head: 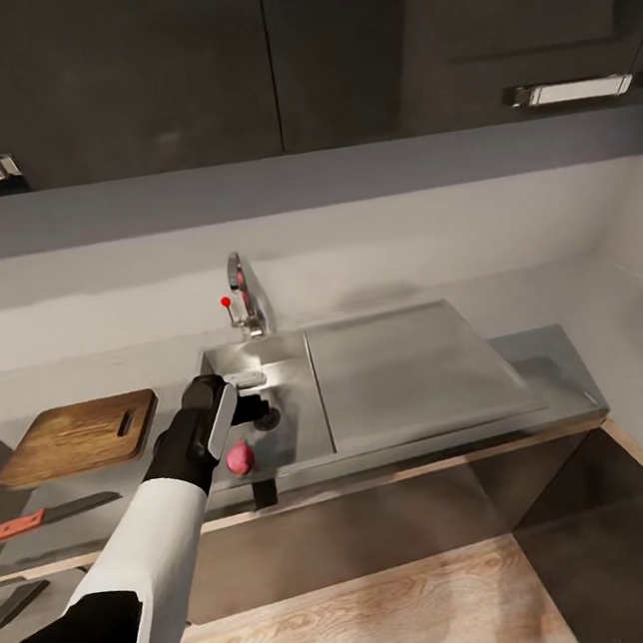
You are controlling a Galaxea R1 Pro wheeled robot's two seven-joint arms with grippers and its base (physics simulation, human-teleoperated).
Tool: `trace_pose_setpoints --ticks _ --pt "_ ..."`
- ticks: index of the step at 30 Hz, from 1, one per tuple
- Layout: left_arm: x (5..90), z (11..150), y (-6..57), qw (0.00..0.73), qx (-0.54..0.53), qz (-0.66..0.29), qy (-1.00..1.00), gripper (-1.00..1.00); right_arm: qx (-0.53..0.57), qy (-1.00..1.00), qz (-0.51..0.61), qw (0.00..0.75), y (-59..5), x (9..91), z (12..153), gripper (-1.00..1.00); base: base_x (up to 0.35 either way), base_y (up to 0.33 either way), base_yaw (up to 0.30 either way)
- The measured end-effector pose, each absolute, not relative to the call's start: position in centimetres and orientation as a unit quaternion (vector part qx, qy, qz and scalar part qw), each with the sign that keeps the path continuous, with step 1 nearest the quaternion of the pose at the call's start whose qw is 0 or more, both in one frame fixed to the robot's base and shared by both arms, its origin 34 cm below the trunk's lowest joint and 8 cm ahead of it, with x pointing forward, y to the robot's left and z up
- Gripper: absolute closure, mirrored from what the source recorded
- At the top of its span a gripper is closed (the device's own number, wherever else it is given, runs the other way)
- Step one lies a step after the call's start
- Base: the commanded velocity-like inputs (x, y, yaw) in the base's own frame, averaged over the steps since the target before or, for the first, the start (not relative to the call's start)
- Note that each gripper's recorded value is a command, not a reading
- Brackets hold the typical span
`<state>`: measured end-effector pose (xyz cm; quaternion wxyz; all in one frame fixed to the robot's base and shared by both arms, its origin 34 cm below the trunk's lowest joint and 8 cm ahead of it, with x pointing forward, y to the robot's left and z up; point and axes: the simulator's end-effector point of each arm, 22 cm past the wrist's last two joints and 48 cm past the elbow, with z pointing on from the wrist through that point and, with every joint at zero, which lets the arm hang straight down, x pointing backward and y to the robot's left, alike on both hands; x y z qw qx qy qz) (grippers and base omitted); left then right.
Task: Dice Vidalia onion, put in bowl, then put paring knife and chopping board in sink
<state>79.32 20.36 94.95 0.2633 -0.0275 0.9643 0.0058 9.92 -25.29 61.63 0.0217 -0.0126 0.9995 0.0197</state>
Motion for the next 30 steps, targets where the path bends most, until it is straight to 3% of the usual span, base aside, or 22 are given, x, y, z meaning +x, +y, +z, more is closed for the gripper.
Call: trace_pose_setpoints --ticks 30 --pt "79.0 91.1 20.5 0.242 -0.030 0.008 0.970 -1.00 -0.012 1.000 0.020 -0.002 -25.3 8.1 61.7 -1.00 0.000 0.000 0.000"
